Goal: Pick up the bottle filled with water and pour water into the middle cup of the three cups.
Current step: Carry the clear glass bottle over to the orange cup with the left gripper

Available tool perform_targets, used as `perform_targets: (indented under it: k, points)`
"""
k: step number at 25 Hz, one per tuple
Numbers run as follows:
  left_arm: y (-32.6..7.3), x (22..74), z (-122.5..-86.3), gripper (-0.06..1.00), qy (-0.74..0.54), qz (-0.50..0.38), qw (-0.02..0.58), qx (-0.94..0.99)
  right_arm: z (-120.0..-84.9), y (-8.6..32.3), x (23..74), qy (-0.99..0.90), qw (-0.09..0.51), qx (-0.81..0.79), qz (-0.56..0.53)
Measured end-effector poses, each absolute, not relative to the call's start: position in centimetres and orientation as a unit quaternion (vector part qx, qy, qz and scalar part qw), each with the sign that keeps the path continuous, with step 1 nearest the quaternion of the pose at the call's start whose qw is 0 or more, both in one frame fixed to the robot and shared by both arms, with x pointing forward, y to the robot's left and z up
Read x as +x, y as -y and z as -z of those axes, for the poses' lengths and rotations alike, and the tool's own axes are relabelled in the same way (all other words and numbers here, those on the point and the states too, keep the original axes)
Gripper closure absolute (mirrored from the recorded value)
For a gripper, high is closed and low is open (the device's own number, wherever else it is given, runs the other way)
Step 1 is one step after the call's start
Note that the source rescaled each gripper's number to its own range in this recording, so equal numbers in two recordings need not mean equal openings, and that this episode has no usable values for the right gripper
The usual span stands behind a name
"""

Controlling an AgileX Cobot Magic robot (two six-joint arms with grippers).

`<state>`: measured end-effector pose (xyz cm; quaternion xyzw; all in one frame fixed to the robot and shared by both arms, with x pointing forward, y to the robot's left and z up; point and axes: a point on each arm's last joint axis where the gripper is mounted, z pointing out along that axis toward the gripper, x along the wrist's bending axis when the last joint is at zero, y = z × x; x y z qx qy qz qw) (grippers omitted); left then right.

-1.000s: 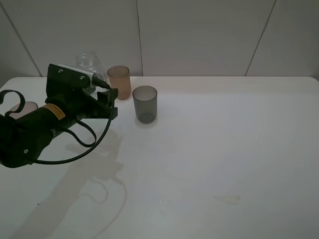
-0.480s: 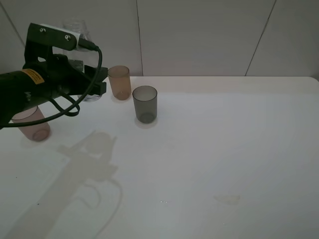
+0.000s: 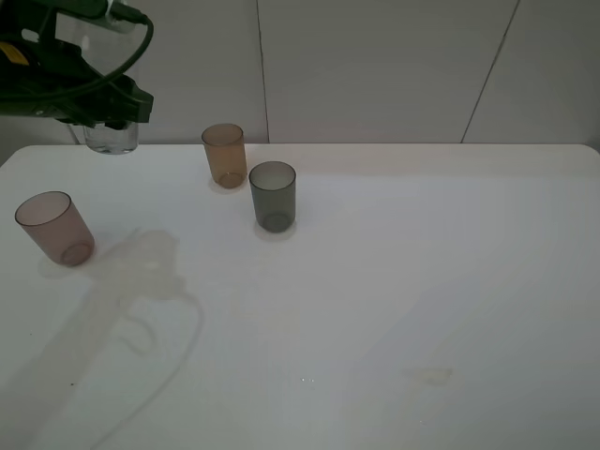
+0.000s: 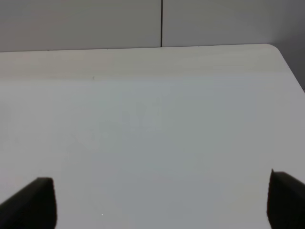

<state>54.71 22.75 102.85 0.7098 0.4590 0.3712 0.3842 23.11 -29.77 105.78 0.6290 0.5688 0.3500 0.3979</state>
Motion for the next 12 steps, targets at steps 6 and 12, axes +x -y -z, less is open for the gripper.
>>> perform_targets:
  k: [6, 12]
  points:
    - [-24.6, 55.7, -104.3, 0.93, -0.455, -0.386, 0.349, 0.722, -105.8, 29.8, 23.1, -0.569, 0.398, 0.629, -0.35]
    - [-24.9, 55.9, -104.2, 0.93, -0.432, -0.392, 0.322, 0.745, -105.8, 29.8, 23.1, -0.569, 0.398, 0.629, -0.35]
